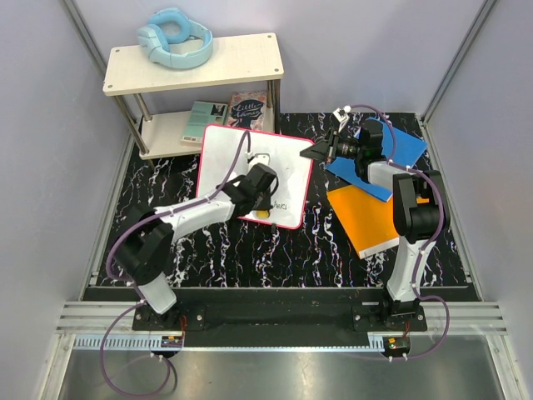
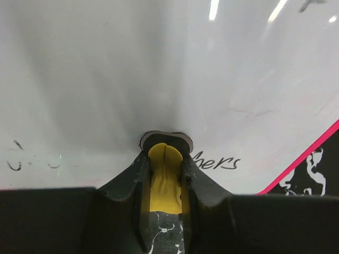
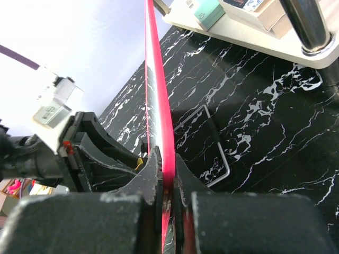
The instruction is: Erase the whiteboard
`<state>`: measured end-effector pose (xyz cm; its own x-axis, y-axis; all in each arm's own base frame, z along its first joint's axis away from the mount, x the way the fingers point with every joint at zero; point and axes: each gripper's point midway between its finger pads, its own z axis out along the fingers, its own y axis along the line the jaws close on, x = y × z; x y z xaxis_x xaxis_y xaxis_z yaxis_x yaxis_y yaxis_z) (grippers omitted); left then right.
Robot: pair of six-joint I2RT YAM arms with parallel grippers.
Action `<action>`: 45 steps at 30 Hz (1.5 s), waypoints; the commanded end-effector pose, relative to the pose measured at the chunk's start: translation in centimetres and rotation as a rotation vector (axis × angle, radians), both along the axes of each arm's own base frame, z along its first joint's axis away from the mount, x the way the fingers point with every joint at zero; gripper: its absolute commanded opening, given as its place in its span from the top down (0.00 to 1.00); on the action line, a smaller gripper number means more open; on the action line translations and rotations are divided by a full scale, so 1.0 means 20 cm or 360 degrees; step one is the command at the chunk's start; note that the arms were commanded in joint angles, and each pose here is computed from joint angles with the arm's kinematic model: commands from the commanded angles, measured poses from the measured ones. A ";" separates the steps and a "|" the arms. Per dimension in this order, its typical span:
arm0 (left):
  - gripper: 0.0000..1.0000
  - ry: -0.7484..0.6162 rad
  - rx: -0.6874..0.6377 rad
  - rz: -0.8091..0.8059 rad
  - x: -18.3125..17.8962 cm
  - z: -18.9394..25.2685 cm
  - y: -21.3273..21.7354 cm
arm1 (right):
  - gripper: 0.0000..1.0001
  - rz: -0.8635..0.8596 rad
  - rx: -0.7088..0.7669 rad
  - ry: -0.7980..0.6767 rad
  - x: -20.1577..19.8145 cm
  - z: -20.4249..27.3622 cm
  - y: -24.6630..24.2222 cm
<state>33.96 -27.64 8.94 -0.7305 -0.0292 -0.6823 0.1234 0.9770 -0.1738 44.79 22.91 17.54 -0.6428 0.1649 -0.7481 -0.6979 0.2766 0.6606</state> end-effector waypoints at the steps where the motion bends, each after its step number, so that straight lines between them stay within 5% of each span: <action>1: 0.77 0.0103 -0.0011 -0.0121 -0.12 -0.05 0.09 | 1.00 0.0240 -0.0013 -0.0194 -0.14 0.04 0.10; 18: 0.49 0.0675 0.0191 -0.0109 -0.56 -0.30 0.24 | 1.00 0.0240 -0.0015 -0.0191 -0.14 0.04 0.10; 30: 0.49 0.0695 0.0300 -0.0067 -0.56 -0.35 0.29 | 1.00 0.0247 -0.0013 -0.0193 -0.15 0.04 0.11; 33: 0.53 0.0676 0.0312 -0.0066 -0.53 -0.34 0.28 | 1.00 0.0247 -0.0012 -0.0191 -0.14 0.05 0.11; 37: 0.80 0.0658 0.0320 -0.0071 -0.52 -0.33 0.28 | 1.00 0.0252 -0.0012 -0.0194 -0.15 0.05 0.11; 38: 0.99 0.0653 0.0317 -0.0068 -0.51 -0.32 0.27 | 1.00 0.0255 -0.0011 -0.0194 -0.15 0.05 0.11; 45: 1.00 0.0430 0.0246 -0.0061 -0.44 -0.09 0.27 | 1.00 0.0257 -0.0011 -0.0191 -0.15 0.05 0.12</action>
<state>22.91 -21.56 2.33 -0.9454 0.1115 -0.3061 0.1240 0.9920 -0.0216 44.61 23.11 17.63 -0.6409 0.1595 -0.7509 -0.7040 0.2679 0.6577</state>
